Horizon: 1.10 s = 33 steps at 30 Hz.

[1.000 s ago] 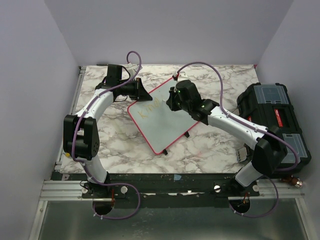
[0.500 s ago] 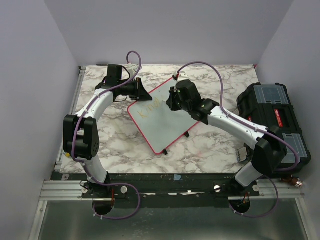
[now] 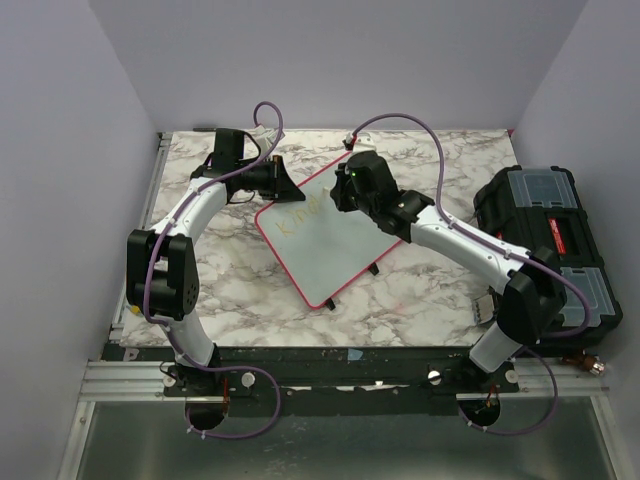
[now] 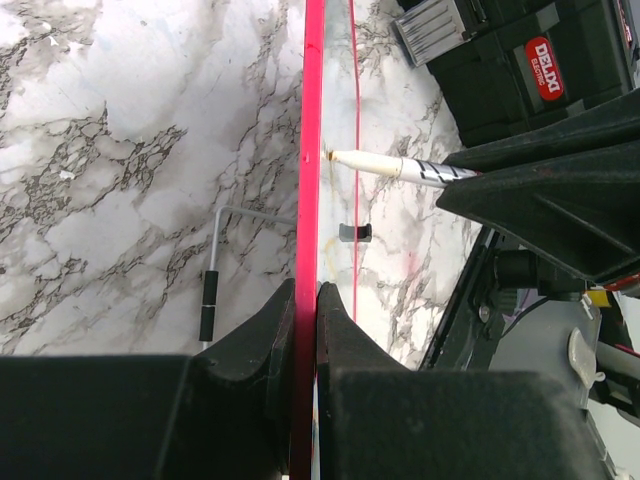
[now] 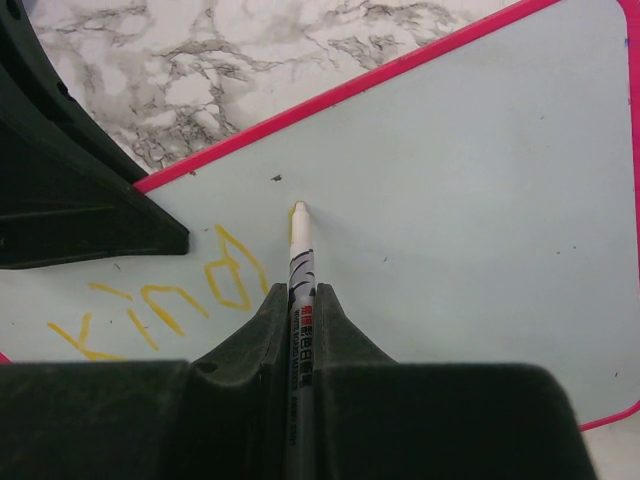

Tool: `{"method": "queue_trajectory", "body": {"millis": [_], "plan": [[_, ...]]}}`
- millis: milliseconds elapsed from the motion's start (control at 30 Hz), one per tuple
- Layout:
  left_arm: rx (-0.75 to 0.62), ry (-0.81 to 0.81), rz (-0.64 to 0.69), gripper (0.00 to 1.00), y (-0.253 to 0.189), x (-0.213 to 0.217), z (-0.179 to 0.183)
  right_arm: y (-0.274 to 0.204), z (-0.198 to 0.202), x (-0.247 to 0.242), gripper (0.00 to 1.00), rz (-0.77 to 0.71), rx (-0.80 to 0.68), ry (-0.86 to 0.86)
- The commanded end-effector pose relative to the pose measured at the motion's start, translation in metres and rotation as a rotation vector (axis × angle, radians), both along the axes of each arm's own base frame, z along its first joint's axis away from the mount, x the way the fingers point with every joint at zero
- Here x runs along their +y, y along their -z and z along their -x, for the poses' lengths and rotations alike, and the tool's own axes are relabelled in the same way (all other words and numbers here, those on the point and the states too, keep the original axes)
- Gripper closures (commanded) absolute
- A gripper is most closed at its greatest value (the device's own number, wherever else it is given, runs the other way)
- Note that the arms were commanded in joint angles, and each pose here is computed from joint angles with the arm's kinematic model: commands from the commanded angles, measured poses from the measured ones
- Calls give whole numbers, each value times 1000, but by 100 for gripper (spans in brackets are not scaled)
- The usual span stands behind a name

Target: Write a sentence on the whiteboard

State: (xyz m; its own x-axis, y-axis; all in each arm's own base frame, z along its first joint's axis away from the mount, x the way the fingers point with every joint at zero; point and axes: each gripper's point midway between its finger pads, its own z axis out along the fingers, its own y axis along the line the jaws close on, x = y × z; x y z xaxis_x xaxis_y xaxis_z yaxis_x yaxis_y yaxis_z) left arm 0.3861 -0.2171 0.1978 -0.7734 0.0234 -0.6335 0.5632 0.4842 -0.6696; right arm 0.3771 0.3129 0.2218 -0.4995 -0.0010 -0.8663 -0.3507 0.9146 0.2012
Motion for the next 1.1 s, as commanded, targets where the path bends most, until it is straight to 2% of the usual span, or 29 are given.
{"method": "queue_trajectory", "body": {"millis": [0,833,1067], "plan": [[-15,47,-71,100,23,-5,7,-1,-9,-6,99,27,-7,61],[-12,46,-78,100,25,-4,7,27,14,-23,99,56,58,63],[-10,44,-77,100,25,-4,7,17,16,-33,100,63,38,88]]}}
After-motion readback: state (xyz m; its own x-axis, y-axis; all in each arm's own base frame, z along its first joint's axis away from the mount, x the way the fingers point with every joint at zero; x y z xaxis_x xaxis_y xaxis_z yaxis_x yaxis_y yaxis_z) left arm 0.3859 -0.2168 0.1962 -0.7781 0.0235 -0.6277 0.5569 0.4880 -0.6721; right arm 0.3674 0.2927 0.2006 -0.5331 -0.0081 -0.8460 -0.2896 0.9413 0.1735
